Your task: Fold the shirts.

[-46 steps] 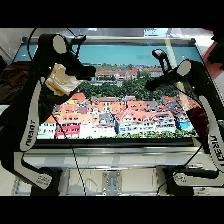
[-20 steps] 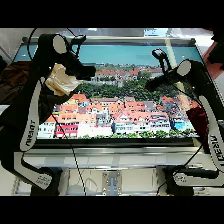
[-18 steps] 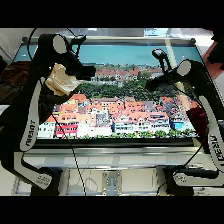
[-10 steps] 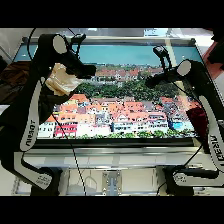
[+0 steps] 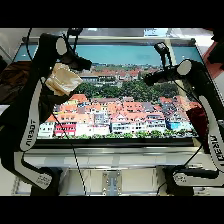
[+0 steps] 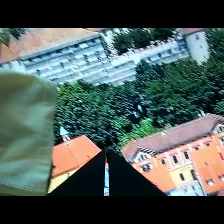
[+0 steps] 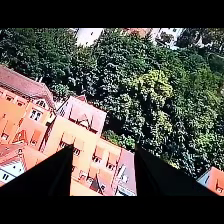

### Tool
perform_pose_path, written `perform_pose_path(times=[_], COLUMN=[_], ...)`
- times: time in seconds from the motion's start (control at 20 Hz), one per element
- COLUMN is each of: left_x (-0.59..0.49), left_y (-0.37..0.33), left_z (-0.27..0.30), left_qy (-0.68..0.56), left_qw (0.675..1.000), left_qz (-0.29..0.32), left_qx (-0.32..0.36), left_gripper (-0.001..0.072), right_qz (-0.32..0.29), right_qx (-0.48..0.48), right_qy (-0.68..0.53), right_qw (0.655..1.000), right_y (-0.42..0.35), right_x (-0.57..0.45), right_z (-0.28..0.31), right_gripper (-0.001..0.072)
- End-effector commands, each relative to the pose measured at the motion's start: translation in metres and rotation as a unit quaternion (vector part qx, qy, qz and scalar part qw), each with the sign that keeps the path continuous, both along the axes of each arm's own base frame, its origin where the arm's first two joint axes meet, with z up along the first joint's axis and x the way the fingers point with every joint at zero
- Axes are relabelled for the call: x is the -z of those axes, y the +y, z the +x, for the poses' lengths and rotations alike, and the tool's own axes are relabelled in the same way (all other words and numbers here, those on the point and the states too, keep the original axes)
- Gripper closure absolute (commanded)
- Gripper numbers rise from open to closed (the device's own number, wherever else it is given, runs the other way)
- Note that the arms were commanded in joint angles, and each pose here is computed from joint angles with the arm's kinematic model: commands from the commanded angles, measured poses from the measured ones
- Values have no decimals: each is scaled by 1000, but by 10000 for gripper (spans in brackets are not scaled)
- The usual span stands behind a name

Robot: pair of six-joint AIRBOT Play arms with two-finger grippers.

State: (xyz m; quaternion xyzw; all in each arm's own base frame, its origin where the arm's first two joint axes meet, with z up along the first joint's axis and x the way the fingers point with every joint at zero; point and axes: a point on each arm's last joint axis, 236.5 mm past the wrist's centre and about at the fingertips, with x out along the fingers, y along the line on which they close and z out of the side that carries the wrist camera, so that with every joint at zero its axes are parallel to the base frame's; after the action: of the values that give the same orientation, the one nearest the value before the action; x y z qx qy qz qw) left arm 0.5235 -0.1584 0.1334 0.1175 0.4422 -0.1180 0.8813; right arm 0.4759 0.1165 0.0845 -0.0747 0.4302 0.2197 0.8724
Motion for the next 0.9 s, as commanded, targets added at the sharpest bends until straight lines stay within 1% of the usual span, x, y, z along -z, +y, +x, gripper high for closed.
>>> perform_pose_path(times=[0.0,0.05,0.1,0.25,0.3,0.4,0.5,0.6,0.7,0.85], left_x=[-26,-26,-22,12,33,77,112,135,142,143], left_y=[52,67,84,153,171,195,207,213,215,215], left_z=[45,55,63,73,71,63,57,60,73,98], left_qy=[-104,-115,-119,-85,-54,13,62,76,57,8], left_qw=[989,988,987,974,971,969,972,977,981,984], left_qz=[103,91,77,20,7,-13,-17,-5,2,-5], left_qx=[-24,-50,-82,-209,-232,-245,-227,-200,-185,-180], left_gripper=[402,214,192,190,184,3,-8,-8,-8,-7], right_qz=[3,2,2,2,2,3,2,2,3,3], right_qx=[1,1,1,1,1,1,1,1,1,1], right_qy=[-5,-5,-4,-4,-4,-4,-5,-5,-5,-4], right_qw=[1000,1000,1000,1000,1000,1000,1000,1000,1000,1000], right_y=[1,1,1,1,1,1,1,1,1,1], right_x=[-2,-2,-2,-2,-2,-2,-2,-2,-2,-2], right_z=[2,2,2,2,2,2,2,2,2,1], right_gripper=[284,284,284,284,284,284,284,284,284,284])
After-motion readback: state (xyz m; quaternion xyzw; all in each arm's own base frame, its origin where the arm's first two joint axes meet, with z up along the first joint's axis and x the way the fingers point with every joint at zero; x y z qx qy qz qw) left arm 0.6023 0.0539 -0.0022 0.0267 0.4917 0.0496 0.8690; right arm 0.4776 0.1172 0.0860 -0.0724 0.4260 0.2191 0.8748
